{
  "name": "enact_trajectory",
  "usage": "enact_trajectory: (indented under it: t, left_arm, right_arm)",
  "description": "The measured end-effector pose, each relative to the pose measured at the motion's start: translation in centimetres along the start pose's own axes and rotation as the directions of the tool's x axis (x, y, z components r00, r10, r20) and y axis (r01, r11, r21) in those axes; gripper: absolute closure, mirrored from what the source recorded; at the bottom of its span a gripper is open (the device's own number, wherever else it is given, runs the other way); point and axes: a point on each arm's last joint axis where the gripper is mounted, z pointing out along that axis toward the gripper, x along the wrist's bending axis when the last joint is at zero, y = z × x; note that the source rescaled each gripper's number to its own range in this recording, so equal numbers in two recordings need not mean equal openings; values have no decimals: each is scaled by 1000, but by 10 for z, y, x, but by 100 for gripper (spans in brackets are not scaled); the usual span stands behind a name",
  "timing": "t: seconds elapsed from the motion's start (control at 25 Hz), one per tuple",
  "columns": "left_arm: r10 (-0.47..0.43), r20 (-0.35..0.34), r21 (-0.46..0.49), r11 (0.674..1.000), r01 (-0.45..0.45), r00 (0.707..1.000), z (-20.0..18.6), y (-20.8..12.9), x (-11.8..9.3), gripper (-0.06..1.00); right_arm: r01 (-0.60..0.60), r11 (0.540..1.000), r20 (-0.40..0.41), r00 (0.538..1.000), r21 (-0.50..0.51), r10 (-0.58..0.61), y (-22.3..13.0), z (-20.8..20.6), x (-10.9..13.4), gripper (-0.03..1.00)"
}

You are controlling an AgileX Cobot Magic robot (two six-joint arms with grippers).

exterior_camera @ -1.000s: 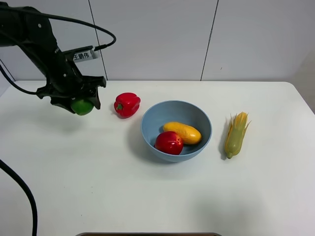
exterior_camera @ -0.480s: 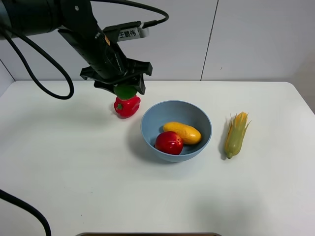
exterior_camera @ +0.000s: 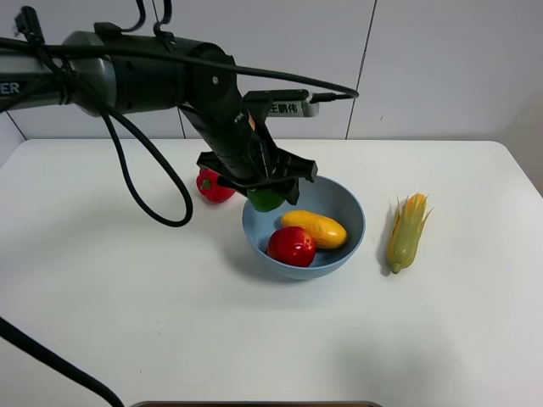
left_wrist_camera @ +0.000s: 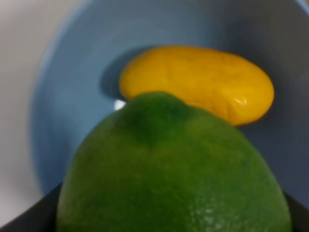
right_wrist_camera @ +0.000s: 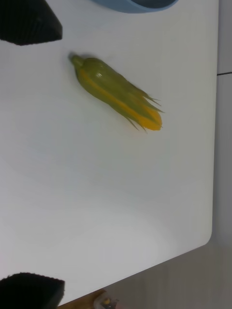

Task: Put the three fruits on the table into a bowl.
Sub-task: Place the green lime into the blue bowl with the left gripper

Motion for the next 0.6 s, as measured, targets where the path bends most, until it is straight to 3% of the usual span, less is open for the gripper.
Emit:
enact_trajectory:
  t: [0.24,0.6]
  left_arm:
    - [25,1,20,1000,-25,1000,26,-7,-8,94]
    - [79,-18,-11,997,-79,997,48,-6,-3,94]
  right_arm:
    - [0,1000,0,1000,0,0,0,0,0,11]
    - [0,1000,0,1000,0,0,0,0,0,11]
